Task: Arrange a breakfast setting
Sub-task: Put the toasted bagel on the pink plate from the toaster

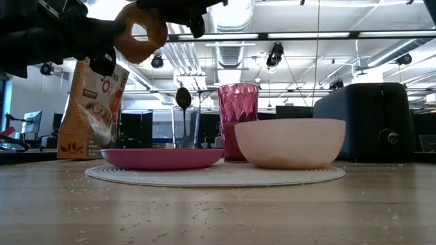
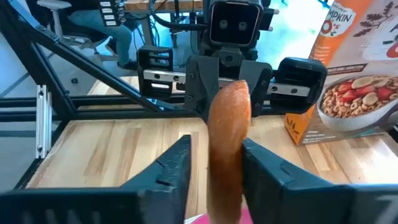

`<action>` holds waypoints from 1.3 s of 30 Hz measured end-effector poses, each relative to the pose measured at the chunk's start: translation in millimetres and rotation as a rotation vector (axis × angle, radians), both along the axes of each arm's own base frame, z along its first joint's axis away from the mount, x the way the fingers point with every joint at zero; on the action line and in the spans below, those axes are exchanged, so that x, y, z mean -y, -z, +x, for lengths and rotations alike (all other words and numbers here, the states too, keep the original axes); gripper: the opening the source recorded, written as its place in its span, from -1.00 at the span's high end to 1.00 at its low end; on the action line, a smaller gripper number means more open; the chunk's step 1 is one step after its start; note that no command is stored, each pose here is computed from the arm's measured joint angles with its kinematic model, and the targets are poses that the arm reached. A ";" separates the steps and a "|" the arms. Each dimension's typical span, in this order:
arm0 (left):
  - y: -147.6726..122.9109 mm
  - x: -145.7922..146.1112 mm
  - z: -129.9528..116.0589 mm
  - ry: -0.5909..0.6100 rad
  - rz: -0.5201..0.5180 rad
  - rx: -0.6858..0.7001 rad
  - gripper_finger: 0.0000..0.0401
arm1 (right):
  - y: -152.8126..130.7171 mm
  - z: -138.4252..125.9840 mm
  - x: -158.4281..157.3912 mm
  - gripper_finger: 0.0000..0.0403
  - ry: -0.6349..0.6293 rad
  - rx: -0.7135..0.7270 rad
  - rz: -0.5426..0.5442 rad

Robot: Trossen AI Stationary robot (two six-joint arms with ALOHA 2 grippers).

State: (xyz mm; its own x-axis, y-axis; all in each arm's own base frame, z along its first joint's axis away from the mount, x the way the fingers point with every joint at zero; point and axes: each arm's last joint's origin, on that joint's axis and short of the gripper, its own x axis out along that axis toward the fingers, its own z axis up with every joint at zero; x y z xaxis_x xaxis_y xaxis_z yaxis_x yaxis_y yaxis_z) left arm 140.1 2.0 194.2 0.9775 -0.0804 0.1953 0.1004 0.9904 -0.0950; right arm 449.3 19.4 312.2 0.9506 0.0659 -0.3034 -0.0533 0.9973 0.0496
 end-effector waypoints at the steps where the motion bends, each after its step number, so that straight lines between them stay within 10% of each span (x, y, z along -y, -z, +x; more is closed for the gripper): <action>1: 0.0 -0.1 0.0 -0.001 0.000 0.000 0.91 | -0.8 -0.8 0.0 0.39 0.000 -0.003 0.000; 20: 30.5 -0.9 15.2 0.004 -0.190 -0.264 0.91 | -43.8 -66.1 19.9 0.05 0.296 -0.226 0.071; 39: 65.9 -6.2 29.9 -0.189 -0.648 -0.445 0.91 | -34.2 -73.5 20.1 0.05 0.333 -0.346 0.109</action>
